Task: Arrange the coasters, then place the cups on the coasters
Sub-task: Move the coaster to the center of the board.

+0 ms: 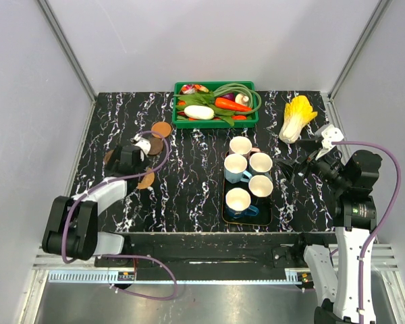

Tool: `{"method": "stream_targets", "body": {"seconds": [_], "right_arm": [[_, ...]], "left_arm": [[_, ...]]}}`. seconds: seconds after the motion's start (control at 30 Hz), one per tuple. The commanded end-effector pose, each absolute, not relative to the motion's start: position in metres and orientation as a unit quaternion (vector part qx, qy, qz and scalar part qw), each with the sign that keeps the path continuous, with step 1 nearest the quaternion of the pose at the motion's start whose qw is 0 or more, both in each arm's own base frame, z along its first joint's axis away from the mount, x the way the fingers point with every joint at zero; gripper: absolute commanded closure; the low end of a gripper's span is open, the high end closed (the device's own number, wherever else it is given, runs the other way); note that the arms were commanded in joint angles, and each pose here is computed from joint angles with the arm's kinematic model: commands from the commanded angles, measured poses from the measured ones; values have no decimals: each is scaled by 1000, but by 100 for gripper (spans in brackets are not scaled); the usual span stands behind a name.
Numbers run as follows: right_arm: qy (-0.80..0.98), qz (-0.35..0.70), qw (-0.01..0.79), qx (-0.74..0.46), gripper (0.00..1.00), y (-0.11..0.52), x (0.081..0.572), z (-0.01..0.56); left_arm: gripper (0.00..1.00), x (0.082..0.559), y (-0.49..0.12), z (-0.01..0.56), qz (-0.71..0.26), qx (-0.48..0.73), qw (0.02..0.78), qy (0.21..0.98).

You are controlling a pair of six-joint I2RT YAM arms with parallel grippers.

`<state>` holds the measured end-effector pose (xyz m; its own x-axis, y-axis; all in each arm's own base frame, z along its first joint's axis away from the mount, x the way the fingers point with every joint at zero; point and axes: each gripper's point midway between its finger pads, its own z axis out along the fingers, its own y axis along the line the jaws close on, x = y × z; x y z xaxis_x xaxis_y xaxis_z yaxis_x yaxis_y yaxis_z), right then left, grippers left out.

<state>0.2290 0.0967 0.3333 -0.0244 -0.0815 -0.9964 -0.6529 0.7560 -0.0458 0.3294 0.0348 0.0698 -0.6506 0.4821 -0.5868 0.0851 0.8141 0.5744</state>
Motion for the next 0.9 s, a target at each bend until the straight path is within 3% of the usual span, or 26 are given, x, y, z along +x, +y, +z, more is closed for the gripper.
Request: {"method": "stream_targets", "body": {"seconds": [0.0, 0.3, 0.87], "right_arm": [[674, 214, 652, -275, 0, 96, 230, 338], [675, 213, 650, -276, 0, 96, 231, 336], [676, 210, 650, -277, 0, 95, 232, 335]], "left_arm": [[1, 351, 48, 91, 282, 123, 402, 862], [1, 369, 85, 109, 313, 82, 373, 870], [1, 390, 130, 68, 350, 53, 286, 890]]}}
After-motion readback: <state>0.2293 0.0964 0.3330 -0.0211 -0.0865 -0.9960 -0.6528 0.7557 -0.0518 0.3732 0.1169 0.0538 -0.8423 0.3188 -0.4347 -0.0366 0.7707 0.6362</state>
